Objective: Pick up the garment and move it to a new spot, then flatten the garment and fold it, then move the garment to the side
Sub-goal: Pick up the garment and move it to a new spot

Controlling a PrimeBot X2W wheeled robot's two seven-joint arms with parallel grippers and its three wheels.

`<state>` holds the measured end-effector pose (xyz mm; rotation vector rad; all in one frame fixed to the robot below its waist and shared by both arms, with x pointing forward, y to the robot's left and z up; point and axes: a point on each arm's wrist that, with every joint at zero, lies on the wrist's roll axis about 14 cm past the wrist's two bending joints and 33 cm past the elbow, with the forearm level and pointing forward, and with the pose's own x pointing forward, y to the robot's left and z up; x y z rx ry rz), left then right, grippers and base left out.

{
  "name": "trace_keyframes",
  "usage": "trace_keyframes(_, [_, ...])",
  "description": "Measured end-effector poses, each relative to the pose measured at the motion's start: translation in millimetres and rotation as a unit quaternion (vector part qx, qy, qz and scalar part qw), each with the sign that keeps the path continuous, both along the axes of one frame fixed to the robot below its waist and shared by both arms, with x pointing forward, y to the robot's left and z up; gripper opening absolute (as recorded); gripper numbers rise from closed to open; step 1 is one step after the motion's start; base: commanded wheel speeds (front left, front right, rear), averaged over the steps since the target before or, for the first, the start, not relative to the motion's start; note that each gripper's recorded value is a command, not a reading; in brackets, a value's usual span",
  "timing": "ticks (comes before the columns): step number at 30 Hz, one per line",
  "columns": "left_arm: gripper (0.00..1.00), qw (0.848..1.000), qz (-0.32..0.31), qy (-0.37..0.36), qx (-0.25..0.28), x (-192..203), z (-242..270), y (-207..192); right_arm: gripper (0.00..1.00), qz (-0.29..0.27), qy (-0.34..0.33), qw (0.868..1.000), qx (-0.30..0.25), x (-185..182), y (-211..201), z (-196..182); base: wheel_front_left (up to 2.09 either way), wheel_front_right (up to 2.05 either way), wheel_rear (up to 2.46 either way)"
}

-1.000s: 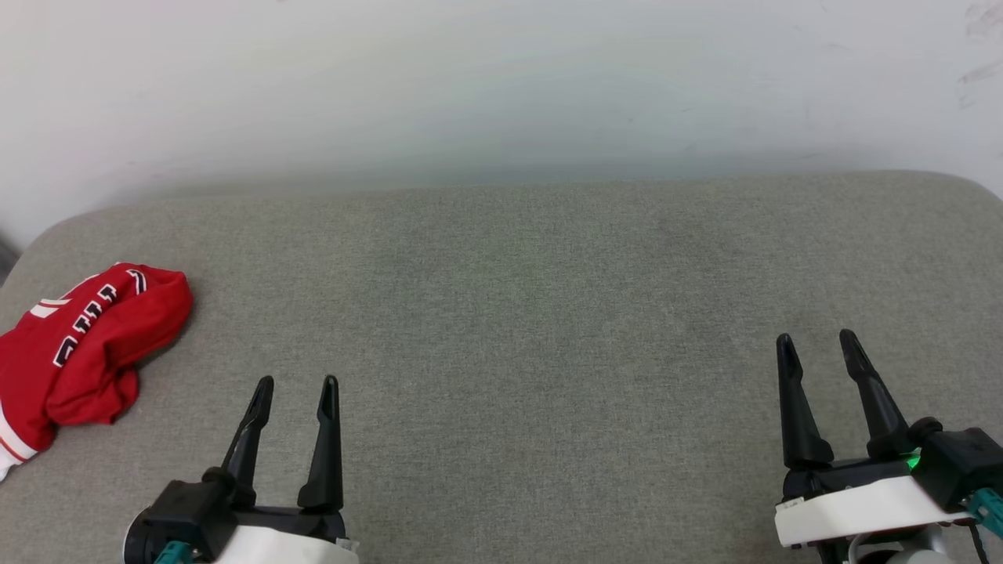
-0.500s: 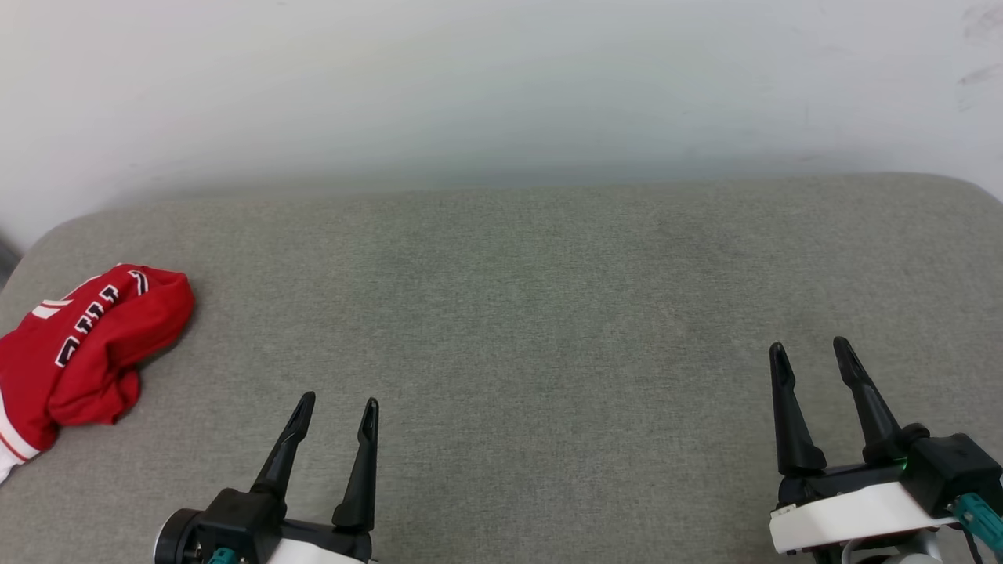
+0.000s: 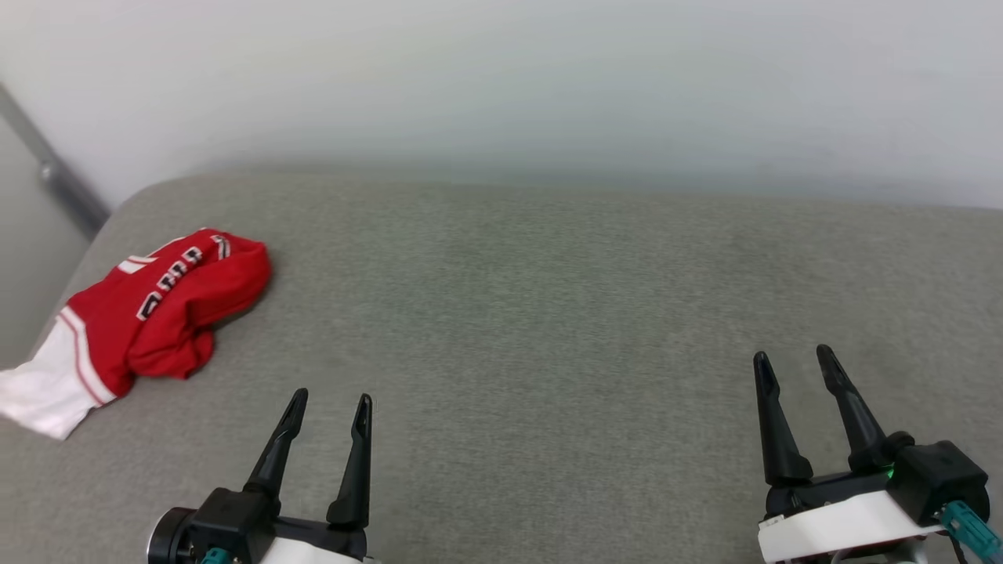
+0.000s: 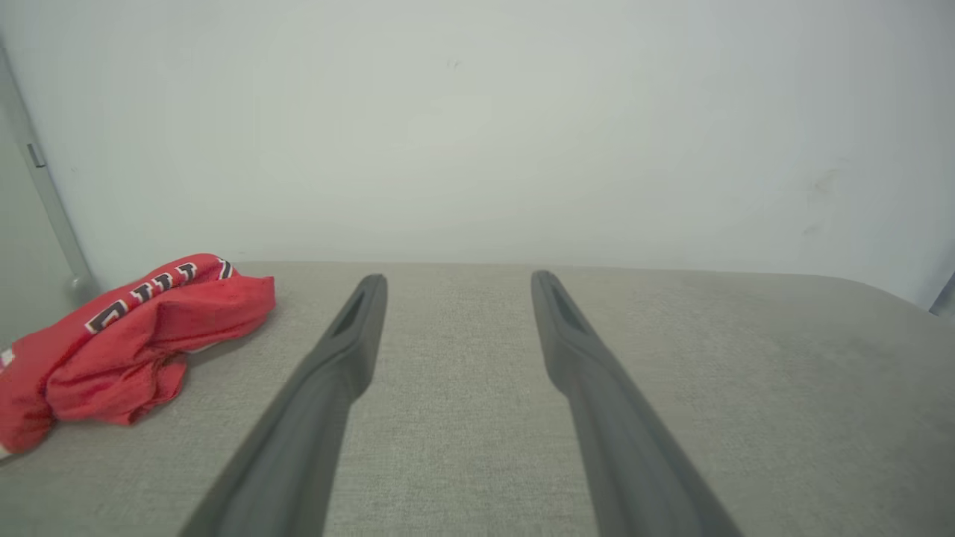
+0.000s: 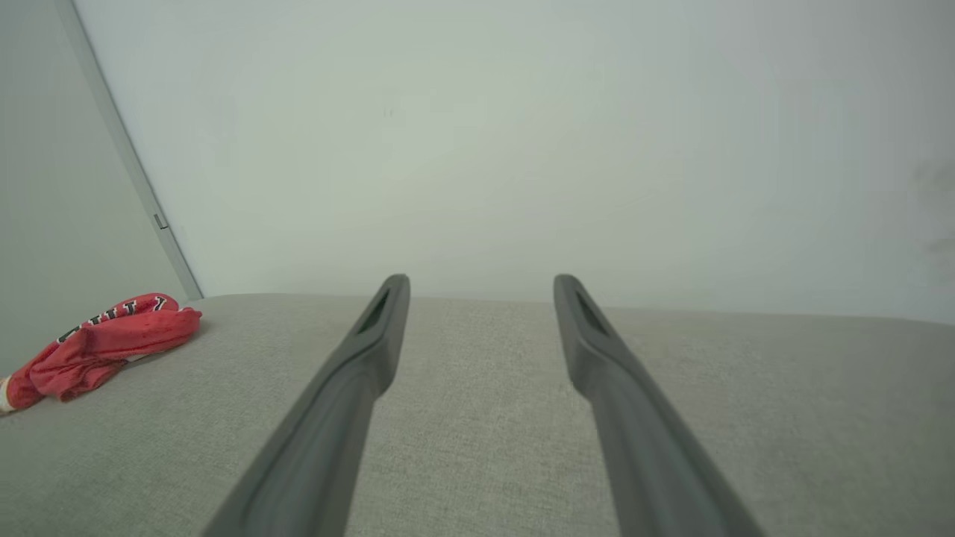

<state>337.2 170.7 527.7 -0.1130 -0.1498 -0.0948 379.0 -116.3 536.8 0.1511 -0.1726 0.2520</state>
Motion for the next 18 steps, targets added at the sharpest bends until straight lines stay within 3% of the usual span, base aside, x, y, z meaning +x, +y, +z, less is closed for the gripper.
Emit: trace_keyframes(18, [1.0,0.988,0.153,-0.006,0.013,-62.9,6.5,82.3,1.0,0.161,0.009,0.987,0.016,8.5,109.5,-3.1,0.0,0.0,0.0])
